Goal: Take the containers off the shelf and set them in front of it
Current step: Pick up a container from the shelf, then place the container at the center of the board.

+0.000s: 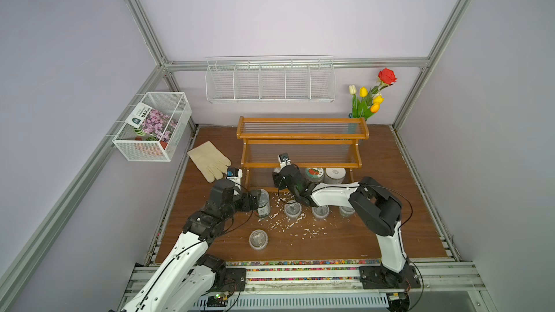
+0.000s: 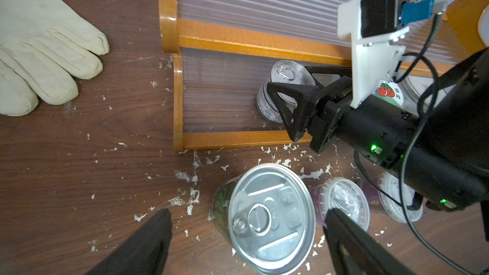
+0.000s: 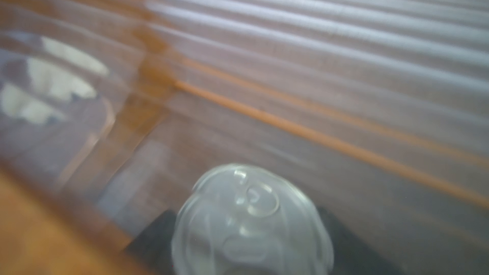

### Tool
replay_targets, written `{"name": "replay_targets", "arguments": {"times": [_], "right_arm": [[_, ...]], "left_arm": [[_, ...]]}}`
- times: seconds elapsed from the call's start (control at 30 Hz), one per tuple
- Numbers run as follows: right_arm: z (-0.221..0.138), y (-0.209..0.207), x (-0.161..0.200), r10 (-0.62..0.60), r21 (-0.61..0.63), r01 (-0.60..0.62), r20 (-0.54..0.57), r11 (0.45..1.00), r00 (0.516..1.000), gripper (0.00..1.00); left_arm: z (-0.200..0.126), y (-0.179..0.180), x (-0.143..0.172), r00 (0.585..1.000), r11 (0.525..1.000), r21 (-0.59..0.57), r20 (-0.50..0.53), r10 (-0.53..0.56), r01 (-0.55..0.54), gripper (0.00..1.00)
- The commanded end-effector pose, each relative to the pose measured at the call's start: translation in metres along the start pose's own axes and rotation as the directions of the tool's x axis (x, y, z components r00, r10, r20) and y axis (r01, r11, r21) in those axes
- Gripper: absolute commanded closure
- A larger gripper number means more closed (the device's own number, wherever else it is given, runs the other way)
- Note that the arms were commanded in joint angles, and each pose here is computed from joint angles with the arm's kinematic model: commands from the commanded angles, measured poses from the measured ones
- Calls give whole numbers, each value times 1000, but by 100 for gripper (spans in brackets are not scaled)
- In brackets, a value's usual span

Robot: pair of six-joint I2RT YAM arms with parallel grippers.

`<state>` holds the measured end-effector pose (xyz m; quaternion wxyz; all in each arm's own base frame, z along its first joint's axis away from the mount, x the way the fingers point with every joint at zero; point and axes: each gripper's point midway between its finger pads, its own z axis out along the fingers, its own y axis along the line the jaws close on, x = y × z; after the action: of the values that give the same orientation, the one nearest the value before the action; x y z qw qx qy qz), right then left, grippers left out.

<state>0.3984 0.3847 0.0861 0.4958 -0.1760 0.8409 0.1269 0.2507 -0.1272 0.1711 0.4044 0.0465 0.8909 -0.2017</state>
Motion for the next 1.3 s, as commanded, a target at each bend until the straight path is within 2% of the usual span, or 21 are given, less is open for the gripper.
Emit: {"name": "replay_targets", "arguments": {"times": [0.0, 0.53, 0.73, 0.87, 1.07, 1.27], "right_arm": [[-18, 0, -11, -25, -18, 26, 20, 1000, 999, 36], [-106, 18, -35, 11, -185, 0, 60, 983, 998, 36], [-166, 31, -35, -70, -284, 87, 70, 955, 995, 37], [-210, 43, -19, -134, -370, 150, 69, 917, 989, 37], [-261, 77, 43, -269, -522, 253, 46, 814, 962, 37], [-264, 90, 92, -315, -564, 283, 43, 775, 948, 36]], "left_arm": [[2, -6, -3, 1000, 999, 36, 11, 9, -10, 6], [0, -23, -23, 998, 994, 107, 57, 17, -23, 6], [-6, -26, -30, 997, 993, 109, 67, 34, -41, 6], [-8, -26, -30, 997, 993, 102, 58, 47, -53, 6], [-5, -27, -27, 998, 993, 108, 38, 52, -56, 6], [-4, -28, -31, 998, 992, 110, 34, 51, -54, 6]]}}
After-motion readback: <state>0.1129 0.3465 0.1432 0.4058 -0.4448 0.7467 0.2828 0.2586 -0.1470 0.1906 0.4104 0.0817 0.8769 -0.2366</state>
